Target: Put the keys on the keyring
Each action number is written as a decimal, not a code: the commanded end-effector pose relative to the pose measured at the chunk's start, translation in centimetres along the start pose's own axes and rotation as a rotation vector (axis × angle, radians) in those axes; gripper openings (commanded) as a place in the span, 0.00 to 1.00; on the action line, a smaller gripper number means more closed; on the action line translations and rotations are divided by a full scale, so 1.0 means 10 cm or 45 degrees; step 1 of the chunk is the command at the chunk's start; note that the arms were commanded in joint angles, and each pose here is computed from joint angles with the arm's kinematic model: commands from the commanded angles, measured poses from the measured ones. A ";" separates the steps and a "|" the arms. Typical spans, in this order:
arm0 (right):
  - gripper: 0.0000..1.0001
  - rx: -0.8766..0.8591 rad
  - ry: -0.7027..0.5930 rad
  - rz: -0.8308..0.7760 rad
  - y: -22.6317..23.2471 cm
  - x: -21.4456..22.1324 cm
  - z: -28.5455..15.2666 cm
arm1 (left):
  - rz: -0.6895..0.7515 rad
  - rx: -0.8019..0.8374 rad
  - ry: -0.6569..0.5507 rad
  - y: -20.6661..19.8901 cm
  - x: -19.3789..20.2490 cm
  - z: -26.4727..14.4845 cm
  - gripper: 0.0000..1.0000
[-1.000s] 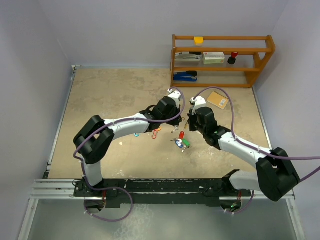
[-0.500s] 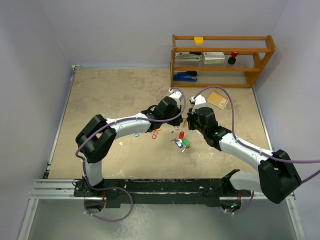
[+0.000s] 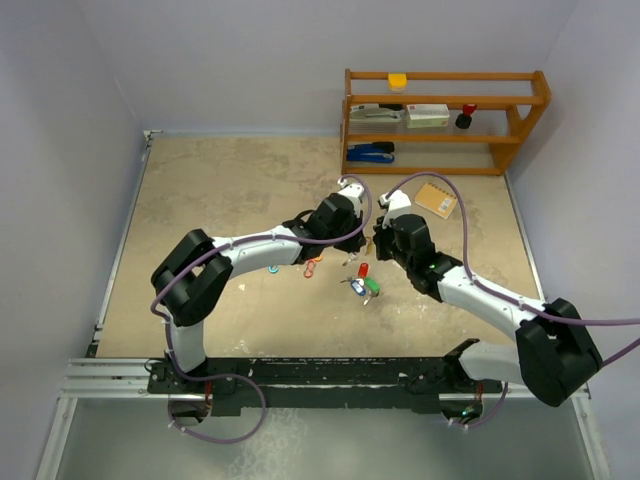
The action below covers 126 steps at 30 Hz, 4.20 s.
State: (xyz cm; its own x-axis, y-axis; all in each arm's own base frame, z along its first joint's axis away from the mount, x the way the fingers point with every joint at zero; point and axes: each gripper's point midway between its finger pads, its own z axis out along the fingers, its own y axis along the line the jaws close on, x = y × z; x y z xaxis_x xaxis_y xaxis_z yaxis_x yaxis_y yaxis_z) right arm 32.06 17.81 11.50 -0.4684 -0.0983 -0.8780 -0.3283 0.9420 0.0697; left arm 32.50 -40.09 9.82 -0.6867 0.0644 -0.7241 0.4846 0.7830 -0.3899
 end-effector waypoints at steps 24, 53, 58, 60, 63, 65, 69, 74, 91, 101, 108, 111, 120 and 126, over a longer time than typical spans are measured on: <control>0.00 0.026 -0.084 -0.035 0.02 -0.19 0.07 | -0.003 0.108 -0.127 -0.32 -0.47 -0.23 0.00; 0.00 0.102 -0.104 -0.053 -0.08 -0.19 0.05 | 0.016 0.137 -0.082 -0.34 -0.38 -0.30 0.00; 0.00 0.112 -0.109 -0.051 -0.09 -0.19 0.04 | 0.017 0.144 -0.077 -0.35 -0.37 -0.31 0.00; 0.00 0.115 -0.113 -0.051 -0.10 -0.20 0.03 | 0.018 0.148 -0.075 -0.35 -0.36 -0.31 0.00; 0.00 0.127 -0.119 -0.048 -0.11 -0.20 0.02 | 0.020 0.159 -0.074 -0.36 -0.36 -0.32 0.00; 0.00 0.138 -0.123 -0.048 -0.13 -0.21 0.02 | 0.023 0.171 -0.070 -0.37 -0.34 -0.32 0.03; 0.00 0.163 -0.120 -0.046 -0.17 -0.21 0.01 | 0.027 0.199 -0.073 -0.40 -0.32 -0.35 0.36; 0.00 0.175 -0.133 -0.038 -0.18 -0.24 -0.02 | 0.021 0.210 -0.095 -0.41 -0.33 -0.40 0.59; 0.00 0.170 -0.083 -0.036 -0.15 -0.24 0.06 | -0.260 -0.341 -0.400 0.74 -0.67 -0.86 0.72; 0.00 0.180 -0.067 -0.089 -0.03 -0.43 0.59 | -0.280 -0.472 -0.504 1.03 -0.63 -1.24 0.78; 0.00 0.176 -0.063 -0.110 0.04 -0.56 1.00 | -0.280 -0.485 -0.503 1.10 -0.52 -1.32 0.78; 0.00 0.179 -0.061 -0.109 0.03 -0.58 1.11 | -0.281 -0.489 -0.510 1.12 -0.49 -1.35 0.78; 0.36 0.199 -0.051 -0.072 -0.08 -0.65 1.31 | -0.279 -0.508 -0.483 1.18 -0.40 -1.31 0.78; 0.50 0.197 -0.061 -0.067 -0.10 -0.69 1.20 | -0.284 -0.518 -0.482 1.20 -0.38 -1.30 0.78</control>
State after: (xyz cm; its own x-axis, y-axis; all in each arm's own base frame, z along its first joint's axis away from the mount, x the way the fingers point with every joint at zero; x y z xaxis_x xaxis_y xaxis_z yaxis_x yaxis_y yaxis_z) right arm 44.93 20.79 8.19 -0.4768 -0.1763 -0.8612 -0.2139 0.9735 -0.0809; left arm 33.14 -22.95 13.75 -0.5200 -0.2469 -0.8177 0.0614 0.9440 -0.3241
